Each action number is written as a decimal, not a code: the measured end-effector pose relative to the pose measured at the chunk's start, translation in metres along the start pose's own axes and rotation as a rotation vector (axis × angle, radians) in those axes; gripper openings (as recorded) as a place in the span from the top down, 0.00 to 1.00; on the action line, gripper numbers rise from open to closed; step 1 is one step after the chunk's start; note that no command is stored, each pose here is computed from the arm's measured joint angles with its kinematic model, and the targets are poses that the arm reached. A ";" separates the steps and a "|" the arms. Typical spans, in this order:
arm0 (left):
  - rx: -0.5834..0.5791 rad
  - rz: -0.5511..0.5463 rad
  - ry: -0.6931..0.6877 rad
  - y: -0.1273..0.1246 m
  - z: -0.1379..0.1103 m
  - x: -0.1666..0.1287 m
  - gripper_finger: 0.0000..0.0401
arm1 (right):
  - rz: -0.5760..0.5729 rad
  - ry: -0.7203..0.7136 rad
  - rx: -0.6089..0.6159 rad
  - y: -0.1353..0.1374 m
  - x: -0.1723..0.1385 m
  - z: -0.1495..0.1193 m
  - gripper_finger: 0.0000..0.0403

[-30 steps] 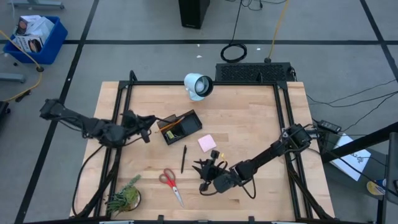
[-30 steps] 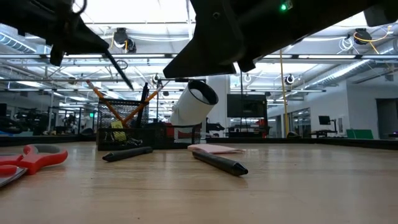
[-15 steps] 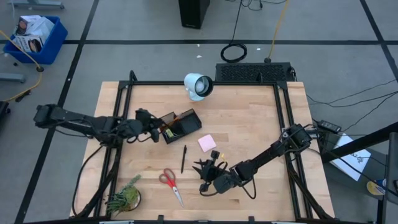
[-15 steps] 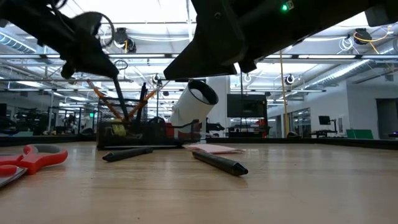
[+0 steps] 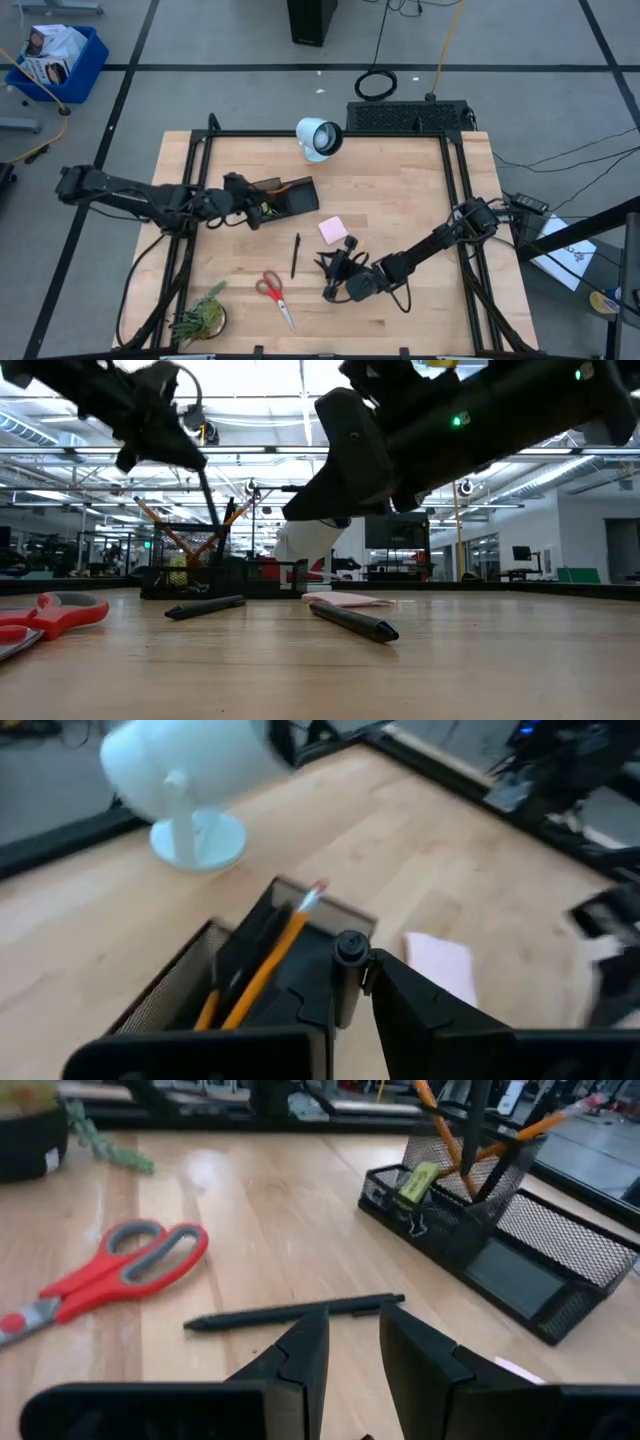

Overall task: Pick and place office supplies into organizer
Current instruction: Put the black pen into the black desk organizer

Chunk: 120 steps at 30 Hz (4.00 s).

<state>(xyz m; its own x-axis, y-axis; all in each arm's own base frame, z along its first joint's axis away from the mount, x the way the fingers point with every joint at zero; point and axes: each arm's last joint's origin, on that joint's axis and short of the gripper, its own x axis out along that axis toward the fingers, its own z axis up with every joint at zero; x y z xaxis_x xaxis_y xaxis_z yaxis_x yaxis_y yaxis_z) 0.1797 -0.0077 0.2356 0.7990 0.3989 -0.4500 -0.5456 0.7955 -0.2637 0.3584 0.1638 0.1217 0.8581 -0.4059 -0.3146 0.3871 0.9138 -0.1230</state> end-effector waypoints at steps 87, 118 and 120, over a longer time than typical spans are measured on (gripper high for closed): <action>0.230 -0.071 -0.148 -0.054 -0.004 -0.047 0.47 | -0.007 0.087 0.023 0.045 -0.046 0.008 0.79; 0.222 -0.048 -0.123 -0.056 -0.009 -0.041 0.50 | 0.010 0.284 0.088 0.095 -0.070 0.021 0.79; 0.220 -0.049 -0.124 -0.056 -0.009 -0.041 0.49 | 0.030 0.271 0.069 0.098 -0.069 0.033 0.79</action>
<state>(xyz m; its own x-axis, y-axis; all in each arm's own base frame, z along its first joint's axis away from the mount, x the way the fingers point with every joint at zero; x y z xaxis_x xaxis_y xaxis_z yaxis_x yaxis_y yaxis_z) 0.1753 -0.0724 0.2605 0.8555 0.3998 -0.3292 -0.4484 0.8898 -0.0847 0.3485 0.2810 0.1624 0.7516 -0.3510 -0.5586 0.3927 0.9184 -0.0486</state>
